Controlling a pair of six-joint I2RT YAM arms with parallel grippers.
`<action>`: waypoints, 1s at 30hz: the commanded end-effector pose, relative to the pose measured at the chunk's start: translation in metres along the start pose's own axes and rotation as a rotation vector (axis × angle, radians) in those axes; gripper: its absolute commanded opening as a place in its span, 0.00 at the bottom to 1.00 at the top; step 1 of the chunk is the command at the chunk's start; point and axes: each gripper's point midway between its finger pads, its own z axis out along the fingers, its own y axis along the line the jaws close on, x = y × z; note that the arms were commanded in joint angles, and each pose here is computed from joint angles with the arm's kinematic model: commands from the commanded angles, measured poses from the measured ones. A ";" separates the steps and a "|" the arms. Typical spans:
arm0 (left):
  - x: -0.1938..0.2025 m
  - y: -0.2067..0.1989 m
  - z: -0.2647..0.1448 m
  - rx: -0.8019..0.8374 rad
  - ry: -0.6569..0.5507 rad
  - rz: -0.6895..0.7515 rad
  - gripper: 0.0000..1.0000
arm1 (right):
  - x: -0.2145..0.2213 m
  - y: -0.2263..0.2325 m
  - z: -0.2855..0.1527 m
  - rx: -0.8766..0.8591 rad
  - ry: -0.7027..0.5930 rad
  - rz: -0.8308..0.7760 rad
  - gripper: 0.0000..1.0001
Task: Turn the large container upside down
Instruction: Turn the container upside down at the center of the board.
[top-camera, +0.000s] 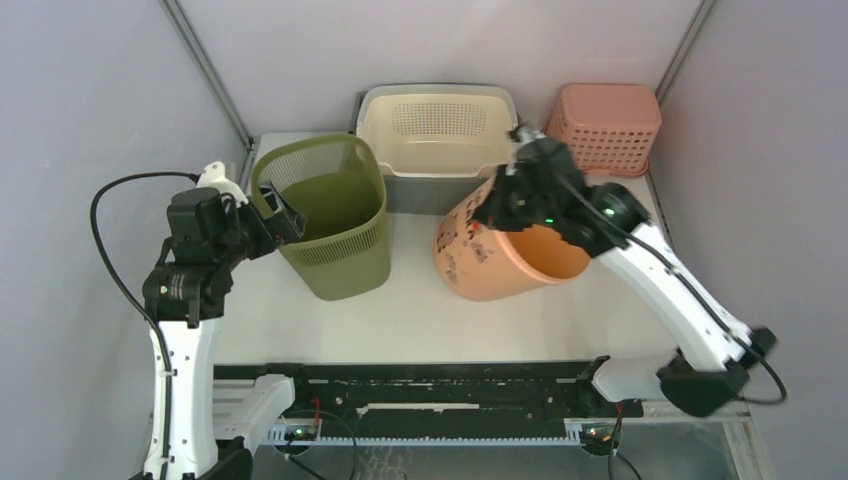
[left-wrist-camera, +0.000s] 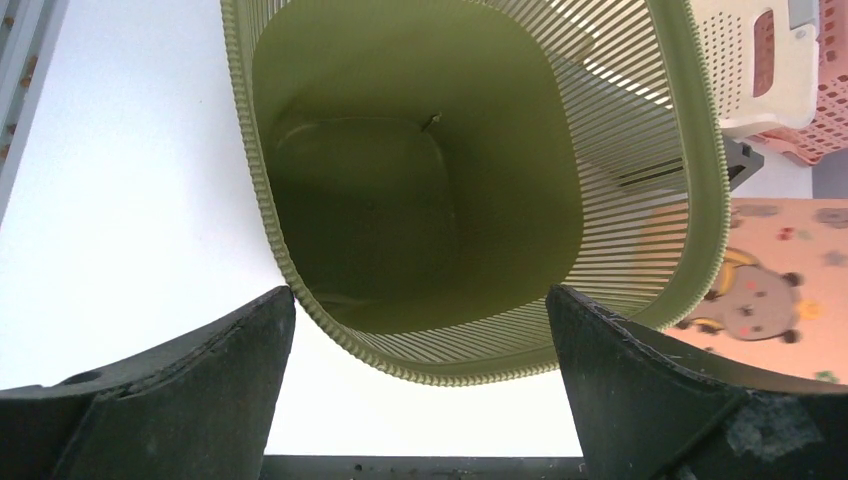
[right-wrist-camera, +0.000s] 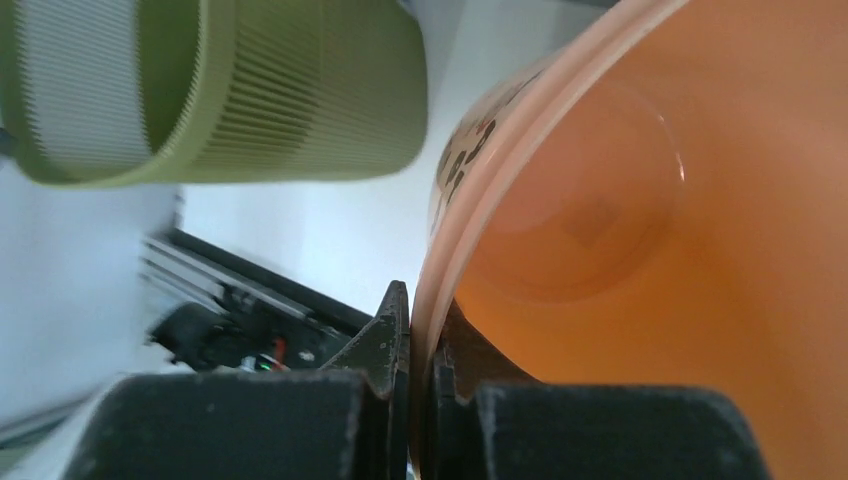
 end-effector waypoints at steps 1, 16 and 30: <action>-0.024 -0.019 -0.014 0.069 -0.085 -0.006 1.00 | -0.036 0.016 -0.034 -0.305 -0.169 0.098 0.00; -0.046 0.004 -0.028 -0.081 -0.149 0.005 1.00 | -0.043 0.012 0.003 -0.582 -0.268 0.325 0.00; -0.047 -0.013 -0.045 0.007 -0.153 0.004 1.00 | -0.047 0.054 0.046 -0.777 -0.279 0.407 0.00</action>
